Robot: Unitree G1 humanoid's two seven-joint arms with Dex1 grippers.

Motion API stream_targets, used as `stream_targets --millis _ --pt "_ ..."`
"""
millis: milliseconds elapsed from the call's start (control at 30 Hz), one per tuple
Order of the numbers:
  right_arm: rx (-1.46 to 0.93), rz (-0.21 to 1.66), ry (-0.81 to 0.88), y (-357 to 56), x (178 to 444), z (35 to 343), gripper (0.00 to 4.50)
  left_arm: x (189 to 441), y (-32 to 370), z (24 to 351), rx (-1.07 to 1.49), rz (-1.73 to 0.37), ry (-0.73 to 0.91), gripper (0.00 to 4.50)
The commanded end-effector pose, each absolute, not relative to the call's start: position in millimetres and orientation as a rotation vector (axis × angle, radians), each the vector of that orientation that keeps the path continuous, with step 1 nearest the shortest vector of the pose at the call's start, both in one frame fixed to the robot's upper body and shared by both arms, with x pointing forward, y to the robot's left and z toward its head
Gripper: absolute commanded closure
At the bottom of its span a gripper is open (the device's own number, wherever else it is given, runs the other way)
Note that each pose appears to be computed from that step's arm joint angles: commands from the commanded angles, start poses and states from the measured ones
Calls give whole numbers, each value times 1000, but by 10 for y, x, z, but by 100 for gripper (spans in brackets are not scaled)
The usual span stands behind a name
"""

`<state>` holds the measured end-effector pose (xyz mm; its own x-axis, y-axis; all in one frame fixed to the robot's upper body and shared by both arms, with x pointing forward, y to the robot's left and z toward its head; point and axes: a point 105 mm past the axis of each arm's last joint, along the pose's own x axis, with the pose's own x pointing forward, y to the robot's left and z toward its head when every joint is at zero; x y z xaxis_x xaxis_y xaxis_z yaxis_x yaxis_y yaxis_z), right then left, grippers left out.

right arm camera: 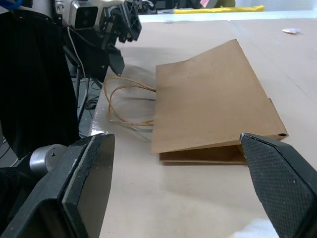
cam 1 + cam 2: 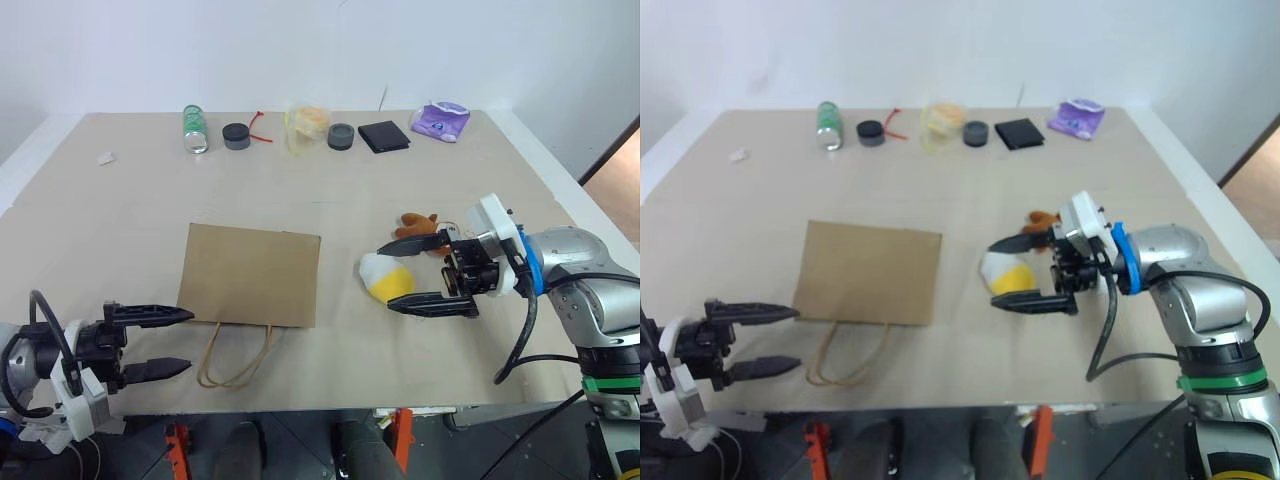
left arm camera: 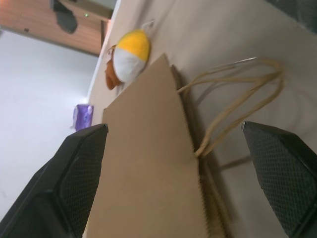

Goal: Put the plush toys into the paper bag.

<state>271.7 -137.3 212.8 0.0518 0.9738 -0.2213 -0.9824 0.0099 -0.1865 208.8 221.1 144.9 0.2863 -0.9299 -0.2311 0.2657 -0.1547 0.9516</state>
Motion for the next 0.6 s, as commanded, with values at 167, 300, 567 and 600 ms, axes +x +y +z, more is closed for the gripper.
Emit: stream_targets --millis 167,300,567,600 --pt "-358 1518 -28 -1376 2678 2276 11 2098 2180 1440 1318 -1198 -746 0" --pt "-358 1512 -30 -1376 2685 2277 11 2105 2158 1438 1309 -1197 -760 0" --pt "-355 1501 -30 -1380 2693 2274 11 2136 2123 1461 1287 -1178 -783 0" --pt "-354 1499 -30 -1380 2694 2274 11 2138 2118 1462 1286 -1178 -784 0"
